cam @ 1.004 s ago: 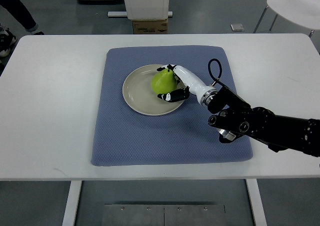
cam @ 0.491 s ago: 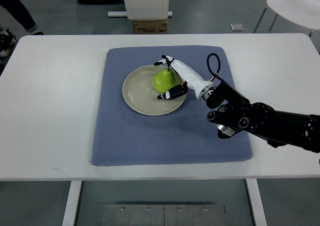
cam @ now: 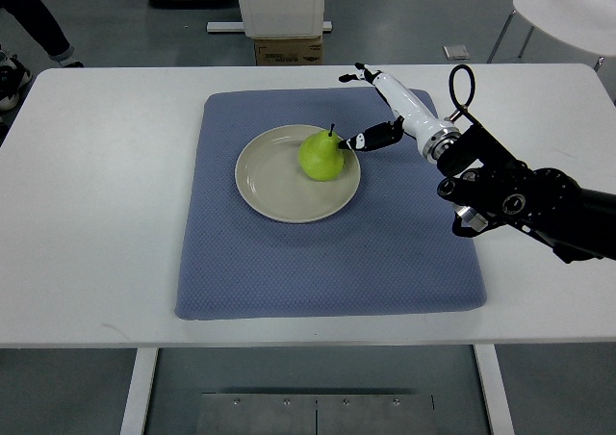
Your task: Place pear on plate with right hand
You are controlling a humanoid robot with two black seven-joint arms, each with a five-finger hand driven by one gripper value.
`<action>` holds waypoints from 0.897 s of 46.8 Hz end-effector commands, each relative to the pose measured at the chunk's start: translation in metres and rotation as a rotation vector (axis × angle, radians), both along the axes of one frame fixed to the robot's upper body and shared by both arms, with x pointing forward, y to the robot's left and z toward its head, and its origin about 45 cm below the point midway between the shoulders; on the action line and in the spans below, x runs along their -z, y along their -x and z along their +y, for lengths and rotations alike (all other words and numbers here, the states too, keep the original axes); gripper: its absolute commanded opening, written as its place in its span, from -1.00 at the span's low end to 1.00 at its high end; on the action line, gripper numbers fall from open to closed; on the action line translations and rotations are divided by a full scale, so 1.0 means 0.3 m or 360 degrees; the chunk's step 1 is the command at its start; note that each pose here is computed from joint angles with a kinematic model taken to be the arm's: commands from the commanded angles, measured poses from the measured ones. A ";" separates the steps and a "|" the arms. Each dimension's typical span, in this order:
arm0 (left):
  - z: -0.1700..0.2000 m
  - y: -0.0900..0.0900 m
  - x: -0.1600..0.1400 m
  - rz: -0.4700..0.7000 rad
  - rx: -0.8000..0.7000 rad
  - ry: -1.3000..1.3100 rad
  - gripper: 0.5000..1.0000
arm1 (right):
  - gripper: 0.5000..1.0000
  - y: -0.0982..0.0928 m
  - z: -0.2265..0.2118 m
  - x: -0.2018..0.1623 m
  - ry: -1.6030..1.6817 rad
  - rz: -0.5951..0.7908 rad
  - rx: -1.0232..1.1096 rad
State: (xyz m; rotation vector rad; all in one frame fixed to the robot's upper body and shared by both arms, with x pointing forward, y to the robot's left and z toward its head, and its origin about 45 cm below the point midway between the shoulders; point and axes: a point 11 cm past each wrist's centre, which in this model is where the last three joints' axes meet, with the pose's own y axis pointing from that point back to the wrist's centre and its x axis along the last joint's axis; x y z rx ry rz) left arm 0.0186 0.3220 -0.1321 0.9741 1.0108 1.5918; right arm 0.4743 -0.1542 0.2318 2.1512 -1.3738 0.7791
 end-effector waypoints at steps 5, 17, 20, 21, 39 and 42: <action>0.000 0.000 0.000 0.0000 0.0000 0.0000 1.00 | 1.00 -0.026 -0.110 -0.026 -0.0016 -0.0013 0.0102; 0.000 0.000 0.000 0.0000 0.0000 0.0000 1.00 | 1.00 -0.046 -0.283 -0.039 -0.0114 -0.0008 0.0319; 0.000 0.000 0.000 0.0000 0.0000 0.0000 1.00 | 1.00 -0.044 -0.327 -0.027 -0.0195 0.0005 0.0402; 0.000 0.000 0.000 0.0000 0.0000 0.0000 1.00 | 1.00 -0.045 -0.336 -0.025 -0.0226 0.0008 0.0427; 0.000 0.000 0.000 0.0000 0.0000 0.0000 1.00 | 0.98 -0.035 -0.500 0.064 -0.0626 0.0180 0.0659; 0.000 -0.001 0.000 -0.0001 -0.0003 0.0000 1.00 | 0.98 -0.042 -0.523 0.059 -0.0776 0.0214 0.0676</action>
